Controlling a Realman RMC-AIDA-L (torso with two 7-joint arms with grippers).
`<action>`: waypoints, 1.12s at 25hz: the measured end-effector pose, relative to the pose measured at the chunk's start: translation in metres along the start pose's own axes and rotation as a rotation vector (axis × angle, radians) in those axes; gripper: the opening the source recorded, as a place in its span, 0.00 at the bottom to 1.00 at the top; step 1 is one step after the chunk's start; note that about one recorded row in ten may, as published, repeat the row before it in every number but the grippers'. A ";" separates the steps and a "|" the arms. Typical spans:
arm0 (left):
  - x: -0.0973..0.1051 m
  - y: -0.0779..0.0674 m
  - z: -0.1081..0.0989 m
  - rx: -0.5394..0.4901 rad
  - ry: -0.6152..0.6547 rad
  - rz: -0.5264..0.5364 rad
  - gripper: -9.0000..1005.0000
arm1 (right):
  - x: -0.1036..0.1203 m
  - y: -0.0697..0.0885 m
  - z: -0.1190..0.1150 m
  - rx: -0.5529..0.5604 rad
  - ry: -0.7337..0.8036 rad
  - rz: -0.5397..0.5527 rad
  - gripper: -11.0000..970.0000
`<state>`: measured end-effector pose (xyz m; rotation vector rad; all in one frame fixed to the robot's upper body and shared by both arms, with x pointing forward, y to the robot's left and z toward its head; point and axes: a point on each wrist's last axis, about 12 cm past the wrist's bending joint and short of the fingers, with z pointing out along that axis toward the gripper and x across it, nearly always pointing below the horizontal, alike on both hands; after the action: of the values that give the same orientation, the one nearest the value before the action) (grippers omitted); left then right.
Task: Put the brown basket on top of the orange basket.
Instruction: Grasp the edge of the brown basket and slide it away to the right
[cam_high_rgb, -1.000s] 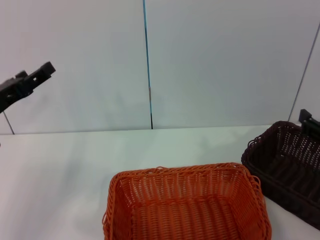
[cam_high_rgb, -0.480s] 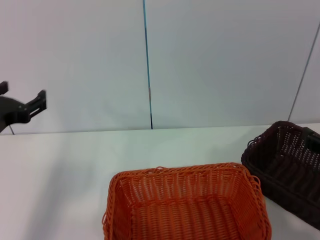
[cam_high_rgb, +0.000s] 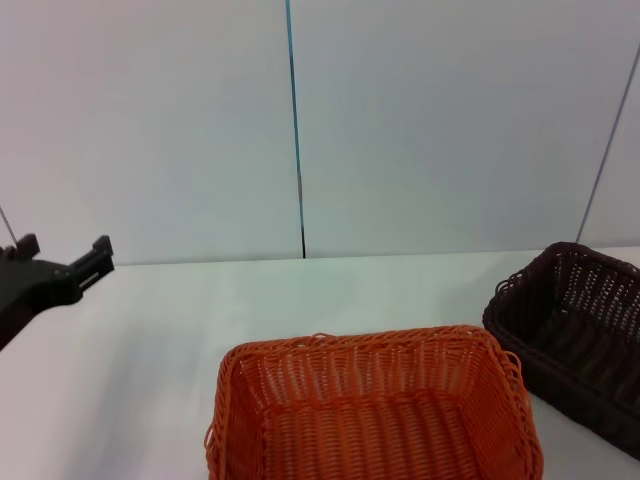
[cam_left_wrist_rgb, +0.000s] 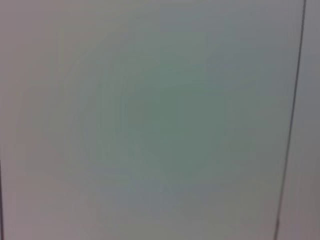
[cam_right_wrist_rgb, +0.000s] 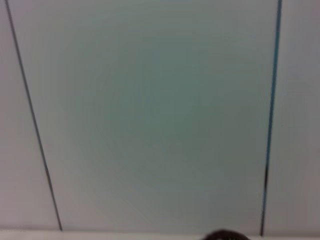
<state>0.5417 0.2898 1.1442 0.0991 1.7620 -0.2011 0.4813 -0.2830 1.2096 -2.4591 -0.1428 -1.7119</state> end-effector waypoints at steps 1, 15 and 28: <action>0.002 0.000 -0.002 0.007 0.005 -0.010 0.90 | 0.002 0.003 0.001 -0.003 -0.014 -0.002 0.94; 0.012 0.000 -0.016 0.040 0.024 -0.116 0.89 | 0.046 0.077 -0.013 -0.155 -0.190 -0.017 0.94; 0.006 -0.006 -0.017 0.079 -0.001 -0.089 0.88 | 0.061 0.092 0.008 -0.275 -0.449 -0.122 0.94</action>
<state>0.5231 0.2873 1.1416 0.0779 1.7592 -0.3355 0.5244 -0.3724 1.2583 -3.0671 -0.1114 -1.2592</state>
